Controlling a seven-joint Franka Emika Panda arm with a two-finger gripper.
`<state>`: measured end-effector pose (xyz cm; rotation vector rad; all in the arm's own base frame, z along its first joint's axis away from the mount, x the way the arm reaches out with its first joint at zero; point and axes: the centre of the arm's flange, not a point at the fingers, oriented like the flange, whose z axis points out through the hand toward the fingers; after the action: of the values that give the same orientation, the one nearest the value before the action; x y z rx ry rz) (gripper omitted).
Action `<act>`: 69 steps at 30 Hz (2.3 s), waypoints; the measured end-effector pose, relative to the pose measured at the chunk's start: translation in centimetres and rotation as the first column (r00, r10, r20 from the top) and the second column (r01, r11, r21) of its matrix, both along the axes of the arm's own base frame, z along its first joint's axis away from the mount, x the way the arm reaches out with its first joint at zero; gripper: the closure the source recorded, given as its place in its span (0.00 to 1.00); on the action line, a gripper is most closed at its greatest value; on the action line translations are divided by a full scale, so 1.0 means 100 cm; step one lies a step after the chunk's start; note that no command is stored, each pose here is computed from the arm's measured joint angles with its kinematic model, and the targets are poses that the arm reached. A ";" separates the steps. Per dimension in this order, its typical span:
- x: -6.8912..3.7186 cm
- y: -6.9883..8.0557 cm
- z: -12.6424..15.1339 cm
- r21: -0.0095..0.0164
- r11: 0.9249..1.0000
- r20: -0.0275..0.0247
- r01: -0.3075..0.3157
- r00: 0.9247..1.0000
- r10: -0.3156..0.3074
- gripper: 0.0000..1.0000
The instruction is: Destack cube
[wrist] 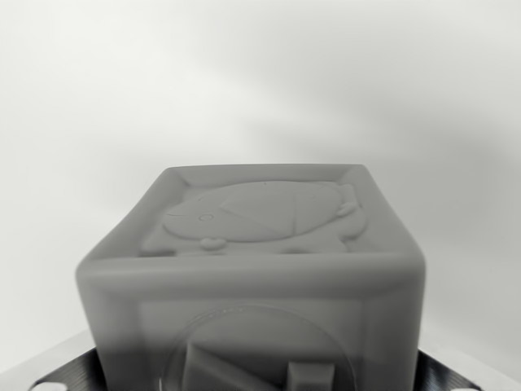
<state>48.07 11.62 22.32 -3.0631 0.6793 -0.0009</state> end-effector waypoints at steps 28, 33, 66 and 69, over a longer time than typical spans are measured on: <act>0.050 0.021 -0.008 0.000 0.991 0.001 0.137 0.991 -0.137 1.00; 0.060 0.025 -0.010 0.000 0.987 0.000 0.163 0.987 -0.163 1.00; 0.116 0.048 -0.020 -0.001 0.949 0.000 0.314 0.949 -0.314 1.00; 0.121 0.050 -0.020 -0.001 0.945 0.000 0.328 0.945 -0.328 1.00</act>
<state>60.16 16.67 20.30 -2.9084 1.1794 -0.0021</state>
